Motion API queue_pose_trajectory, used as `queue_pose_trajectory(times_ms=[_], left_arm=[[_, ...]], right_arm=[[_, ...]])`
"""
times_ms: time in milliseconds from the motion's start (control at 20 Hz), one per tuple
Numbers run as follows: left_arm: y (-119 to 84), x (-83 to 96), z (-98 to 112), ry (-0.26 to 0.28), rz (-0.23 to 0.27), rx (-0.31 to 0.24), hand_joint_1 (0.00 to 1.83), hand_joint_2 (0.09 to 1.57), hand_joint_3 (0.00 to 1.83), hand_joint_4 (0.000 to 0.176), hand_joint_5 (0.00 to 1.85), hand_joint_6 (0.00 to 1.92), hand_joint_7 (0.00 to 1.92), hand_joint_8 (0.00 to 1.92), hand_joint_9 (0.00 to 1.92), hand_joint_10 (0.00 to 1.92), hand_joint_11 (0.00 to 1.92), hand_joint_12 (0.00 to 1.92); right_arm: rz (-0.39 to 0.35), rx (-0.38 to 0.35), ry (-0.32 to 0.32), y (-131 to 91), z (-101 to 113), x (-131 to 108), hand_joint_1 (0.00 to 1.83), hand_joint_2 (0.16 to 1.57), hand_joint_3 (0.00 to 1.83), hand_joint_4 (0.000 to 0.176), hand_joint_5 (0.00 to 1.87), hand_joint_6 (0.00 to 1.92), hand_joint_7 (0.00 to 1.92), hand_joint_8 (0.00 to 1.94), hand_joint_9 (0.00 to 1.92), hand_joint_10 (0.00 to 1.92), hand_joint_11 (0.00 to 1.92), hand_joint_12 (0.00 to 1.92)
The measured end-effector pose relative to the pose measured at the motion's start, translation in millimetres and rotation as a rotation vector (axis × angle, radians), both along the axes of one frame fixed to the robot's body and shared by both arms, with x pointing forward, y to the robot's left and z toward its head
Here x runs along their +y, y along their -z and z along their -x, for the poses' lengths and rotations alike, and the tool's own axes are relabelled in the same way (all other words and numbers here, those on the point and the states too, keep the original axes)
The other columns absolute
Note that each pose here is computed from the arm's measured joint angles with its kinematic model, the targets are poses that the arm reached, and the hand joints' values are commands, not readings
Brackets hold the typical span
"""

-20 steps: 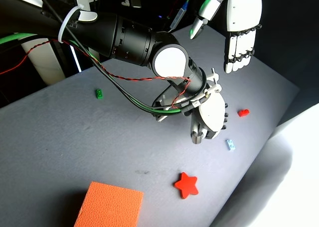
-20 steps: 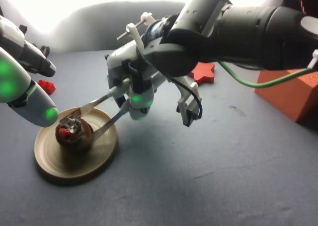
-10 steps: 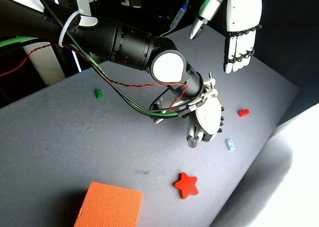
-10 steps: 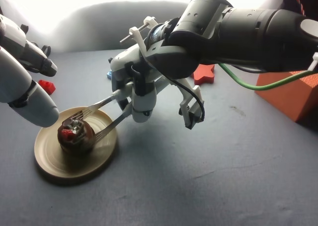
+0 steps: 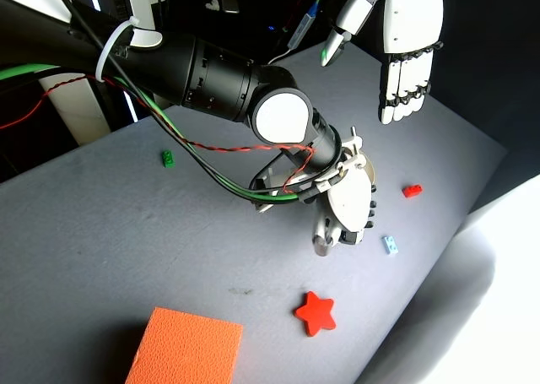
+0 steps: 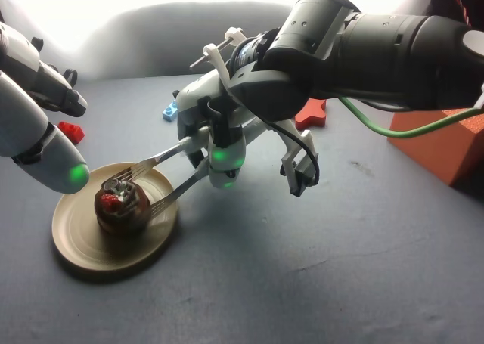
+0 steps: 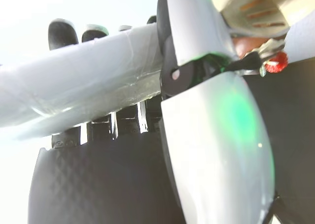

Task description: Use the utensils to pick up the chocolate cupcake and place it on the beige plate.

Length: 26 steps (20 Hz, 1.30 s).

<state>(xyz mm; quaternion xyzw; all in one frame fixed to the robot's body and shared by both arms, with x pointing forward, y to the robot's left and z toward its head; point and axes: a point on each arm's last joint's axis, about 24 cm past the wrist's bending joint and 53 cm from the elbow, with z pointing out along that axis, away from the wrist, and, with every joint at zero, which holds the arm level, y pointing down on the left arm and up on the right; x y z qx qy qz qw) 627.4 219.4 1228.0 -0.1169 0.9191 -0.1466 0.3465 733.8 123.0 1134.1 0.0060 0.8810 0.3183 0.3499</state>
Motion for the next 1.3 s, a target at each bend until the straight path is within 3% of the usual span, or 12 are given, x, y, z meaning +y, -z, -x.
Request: queue_pose_trajectory(times_ms=[100,300,350,400,450,550,1150,1300], left_arm=[[0,0.2,0,0.000,-0.001,0.000,0.42,1.01,0.00,0.000,0.00,0.00,0.01,0.00,0.02,0.00,0.02,0.01],[0,0.3,0,-0.001,-0.001,0.001,0.42,1.01,0.00,0.000,0.00,0.00,0.00,0.00,0.01,0.00,0.02,0.01],[0,0.3,0,-0.001,-0.001,0.001,0.40,1.01,0.00,0.000,0.00,0.00,0.00,0.00,0.01,0.00,0.01,0.01],[0,0.1,0,0.000,0.000,0.001,0.39,1.01,0.00,0.000,0.00,0.00,0.00,0.00,0.00,0.00,0.01,0.01],[0,0.2,0,-0.001,0.000,0.001,0.40,1.01,0.00,0.000,0.00,0.00,0.00,0.00,0.00,0.00,0.00,0.00],[0,0.3,0,-0.001,0.000,0.001,0.43,1.00,0.00,0.000,0.00,0.00,0.00,0.00,0.00,0.00,0.00,0.00],[0,0.4,0,-0.001,-0.001,0.002,0.40,1.01,0.00,0.000,0.00,0.00,0.00,0.00,0.01,0.00,0.00,0.01],[0,0.5,0,-0.001,-0.001,0.002,0.41,1.01,0.00,0.000,0.00,0.00,0.02,0.01,0.02,0.01,0.03,0.02]], right_arm=[[0.002,0.001,0.001,1,0,-1,1.14,1.27,0.00,0.000,0.64,1.36,0.73,1.52,0.41,1.31,0.31,1.59],[0.007,0.003,0.009,1,-2,-6,1.13,1.30,0.00,0.000,0.60,1.39,0.70,1.60,0.37,1.31,0.26,1.59],[0.009,0.002,0.009,1,-3,-7,1.08,1.28,0.00,0.000,0.66,1.42,0.48,1.25,0.35,1.28,0.23,1.56],[0.010,0.001,0.009,2,-3,-7,1.13,1.18,0.00,0.000,0.49,0.99,0.46,1.10,0.35,1.24,0.22,1.53],[0.012,0.003,0.010,2,-3,-7,1.14,1.15,0.00,0.000,0.50,0.79,0.47,1.04,0.36,1.23,0.22,1.54],[0.016,-0.001,0.006,2,-3,-7,1.13,1.14,0.00,0.000,0.51,0.69,0.45,1.04,0.35,1.21,0.22,1.52],[0.021,0.011,0.005,3,-3,-15,1.11,1.14,0.00,0.000,0.47,0.67,0.42,1.06,0.36,1.20,0.23,1.48],[0.017,0.009,-0.002,1,0,-13,1.13,1.14,0.00,0.000,0.41,0.75,0.38,1.07,0.32,1.23,0.20,1.51]])
